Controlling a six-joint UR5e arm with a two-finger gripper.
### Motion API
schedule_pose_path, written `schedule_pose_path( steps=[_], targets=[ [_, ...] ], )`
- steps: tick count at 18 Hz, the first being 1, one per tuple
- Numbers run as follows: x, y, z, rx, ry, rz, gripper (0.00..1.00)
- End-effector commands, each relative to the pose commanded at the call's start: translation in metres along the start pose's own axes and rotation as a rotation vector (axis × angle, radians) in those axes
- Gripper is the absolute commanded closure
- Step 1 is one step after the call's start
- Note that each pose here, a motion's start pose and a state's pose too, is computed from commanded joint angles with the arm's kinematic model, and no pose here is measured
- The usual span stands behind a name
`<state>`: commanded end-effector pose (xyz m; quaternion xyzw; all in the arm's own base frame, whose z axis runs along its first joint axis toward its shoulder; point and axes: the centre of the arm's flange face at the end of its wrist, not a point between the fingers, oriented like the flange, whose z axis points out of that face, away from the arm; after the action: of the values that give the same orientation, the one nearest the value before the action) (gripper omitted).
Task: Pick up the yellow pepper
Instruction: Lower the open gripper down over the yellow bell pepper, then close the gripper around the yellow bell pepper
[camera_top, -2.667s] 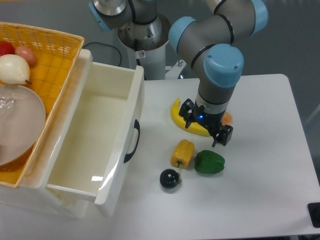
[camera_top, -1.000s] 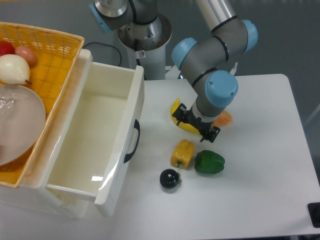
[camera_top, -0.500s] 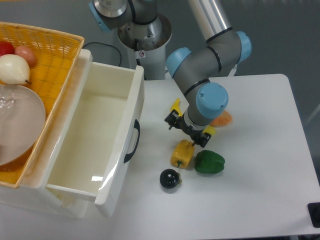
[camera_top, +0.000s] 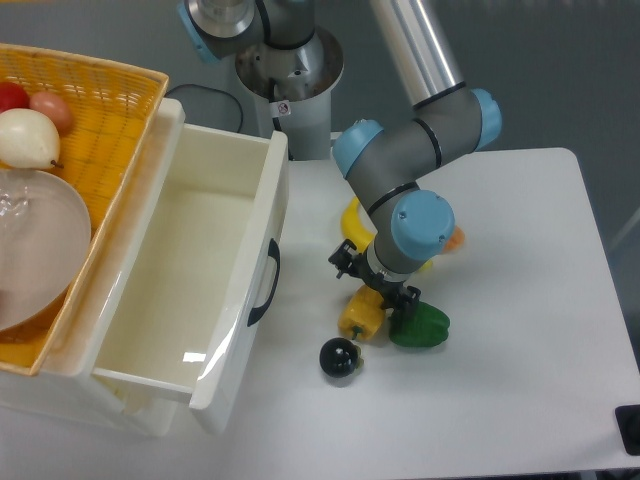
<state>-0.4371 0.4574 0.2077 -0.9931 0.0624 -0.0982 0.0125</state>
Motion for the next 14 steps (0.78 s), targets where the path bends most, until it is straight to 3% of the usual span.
schedule_pose_path(
  steps=[4,9,14],
  targets=[
    [-0.010,-0.003,-0.018,0.022,-0.031,0.000,0.00],
    [-0.007,-0.005,-0.024,0.062,-0.020,0.000,0.00],
    [-0.002,-0.009,-0.024,0.060,-0.026,0.051,0.00]
  ],
)
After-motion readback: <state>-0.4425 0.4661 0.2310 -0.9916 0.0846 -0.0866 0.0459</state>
